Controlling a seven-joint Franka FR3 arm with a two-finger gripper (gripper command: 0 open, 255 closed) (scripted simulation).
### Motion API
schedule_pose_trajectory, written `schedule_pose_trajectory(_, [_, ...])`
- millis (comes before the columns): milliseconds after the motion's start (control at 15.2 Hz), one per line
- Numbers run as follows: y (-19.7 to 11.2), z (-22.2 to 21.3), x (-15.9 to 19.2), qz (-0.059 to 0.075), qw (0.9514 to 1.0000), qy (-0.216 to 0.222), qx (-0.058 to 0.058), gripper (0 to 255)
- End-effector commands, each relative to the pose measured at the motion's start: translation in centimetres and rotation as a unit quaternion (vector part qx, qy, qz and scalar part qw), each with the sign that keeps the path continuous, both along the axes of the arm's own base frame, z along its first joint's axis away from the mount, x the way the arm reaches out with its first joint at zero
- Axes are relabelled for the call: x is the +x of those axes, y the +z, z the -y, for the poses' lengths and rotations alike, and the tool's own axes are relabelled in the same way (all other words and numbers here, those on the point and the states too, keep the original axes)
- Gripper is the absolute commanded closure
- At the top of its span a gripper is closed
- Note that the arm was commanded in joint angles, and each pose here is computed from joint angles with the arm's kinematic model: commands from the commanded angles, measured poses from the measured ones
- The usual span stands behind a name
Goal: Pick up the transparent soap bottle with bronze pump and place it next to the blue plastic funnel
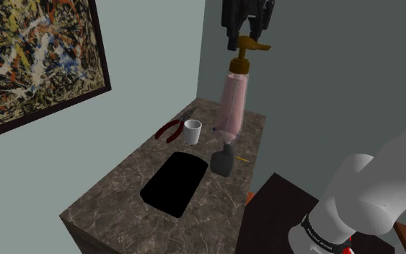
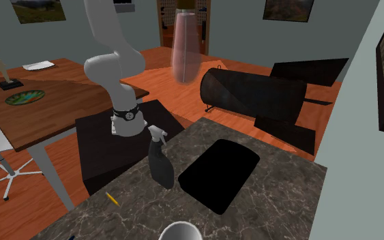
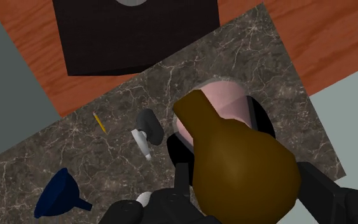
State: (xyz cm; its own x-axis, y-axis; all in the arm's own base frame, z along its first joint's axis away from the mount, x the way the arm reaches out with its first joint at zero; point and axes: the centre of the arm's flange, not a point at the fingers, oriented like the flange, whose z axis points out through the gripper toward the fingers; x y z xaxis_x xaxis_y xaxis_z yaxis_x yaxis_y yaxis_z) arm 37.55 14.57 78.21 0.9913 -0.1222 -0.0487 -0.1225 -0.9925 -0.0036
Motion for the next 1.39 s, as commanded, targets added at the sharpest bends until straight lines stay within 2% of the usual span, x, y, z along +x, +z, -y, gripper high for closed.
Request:
schedule_pose_trajectory(0, [1.0, -0.1, 0.0, 0.0, 1.0, 0.0, 0.0, 255])
schedule_pose_trajectory(330, [3.3, -0.1, 0.0, 0.0, 1.0, 0.0, 0.0, 255])
schedule_pose_trajectory(1320, [-2.9, 18.2, 4.3, 0.0, 1.0, 0.0, 0.0, 255])
